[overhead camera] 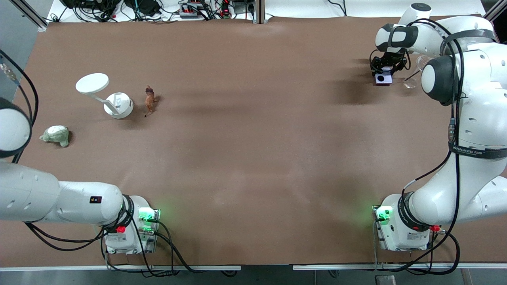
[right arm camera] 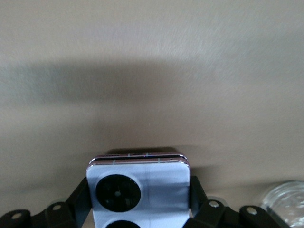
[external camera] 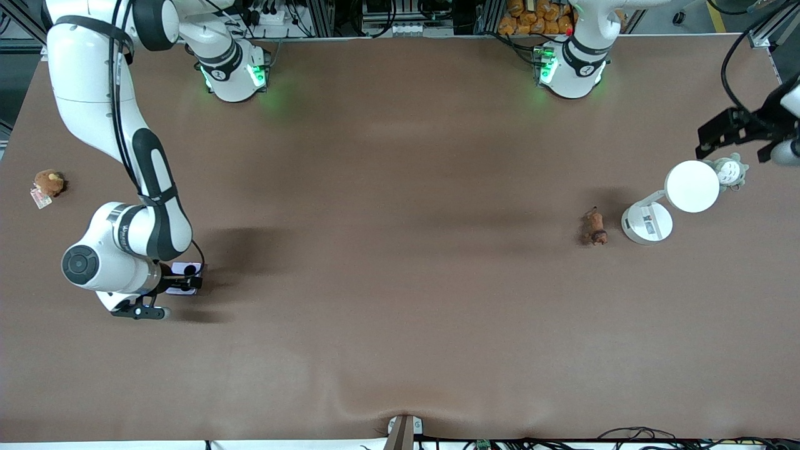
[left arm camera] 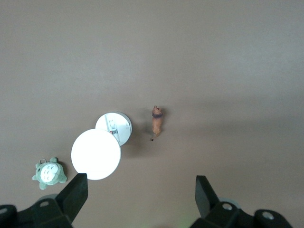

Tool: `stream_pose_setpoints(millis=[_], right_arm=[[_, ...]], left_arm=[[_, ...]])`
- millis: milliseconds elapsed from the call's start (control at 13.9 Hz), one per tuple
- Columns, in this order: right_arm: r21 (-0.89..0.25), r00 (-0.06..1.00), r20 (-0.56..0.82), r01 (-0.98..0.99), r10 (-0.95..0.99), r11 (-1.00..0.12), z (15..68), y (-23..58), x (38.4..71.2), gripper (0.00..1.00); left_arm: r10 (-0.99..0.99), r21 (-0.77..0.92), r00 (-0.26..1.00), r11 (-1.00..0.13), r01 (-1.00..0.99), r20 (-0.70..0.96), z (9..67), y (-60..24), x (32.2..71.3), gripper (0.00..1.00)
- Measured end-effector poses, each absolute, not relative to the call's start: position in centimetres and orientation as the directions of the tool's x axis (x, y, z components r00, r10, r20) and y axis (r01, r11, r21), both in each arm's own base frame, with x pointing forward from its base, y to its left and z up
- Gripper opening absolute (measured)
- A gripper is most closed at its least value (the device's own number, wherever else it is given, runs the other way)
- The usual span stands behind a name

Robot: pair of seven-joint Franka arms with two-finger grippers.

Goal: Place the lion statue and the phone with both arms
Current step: 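Carry the phone to the glass cup and lower it with the right gripper, then open the right gripper and raise it away from the phone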

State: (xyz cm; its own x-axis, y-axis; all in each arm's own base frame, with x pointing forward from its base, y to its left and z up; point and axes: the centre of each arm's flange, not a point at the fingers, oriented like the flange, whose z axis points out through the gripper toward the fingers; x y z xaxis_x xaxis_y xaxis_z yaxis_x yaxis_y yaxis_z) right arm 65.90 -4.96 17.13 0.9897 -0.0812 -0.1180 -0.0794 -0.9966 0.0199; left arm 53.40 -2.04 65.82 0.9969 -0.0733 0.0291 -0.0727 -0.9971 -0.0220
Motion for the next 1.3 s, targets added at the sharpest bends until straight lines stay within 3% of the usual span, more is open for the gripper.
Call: stream_pose_setpoints(millis=[361, 505, 649, 938, 1299], right_arm=[[-0.006, 0.982, -0.162, -0.104, -0.101, -0.995, 16.6, -4.8, 65.2, 0.86], [-0.009, 0.981, -0.166, -0.105, -0.102, -0.994, 16.7, -4.8, 65.2, 1.0], [-0.013, 0.984, -0.146, -0.107, -0.104, -0.994, 18.4, -5.1, 65.9, 1.0], [-0.071, 0.994, -0.069, -0.091, -0.087, -0.993, 30.2, -5.7, 67.2, 1.0], [-0.141, 0.994, -0.107, -0.053, -0.039, -0.989, 43.3, -5.5, 63.3, 1.0]], left_arm=[[-0.067, -0.019, 0.997, -0.998, -0.066, 0.043, 66.0, -1.7, 52.9, 1.0], [-0.066, -0.019, 0.997, -0.998, -0.066, 0.043, 66.0, -1.7, 52.9, 1.0], [-0.066, -0.019, 0.997, -0.998, -0.065, 0.041, 65.8, -1.8, 53.0, 1.0], [-0.062, -0.018, 0.997, -0.998, -0.062, 0.041, 65.8, -1.9, 53.0, 1.0], [-0.065, -0.016, 0.997, -0.998, -0.065, 0.03, 65.2, -2.1, 53.4, 1.0]])
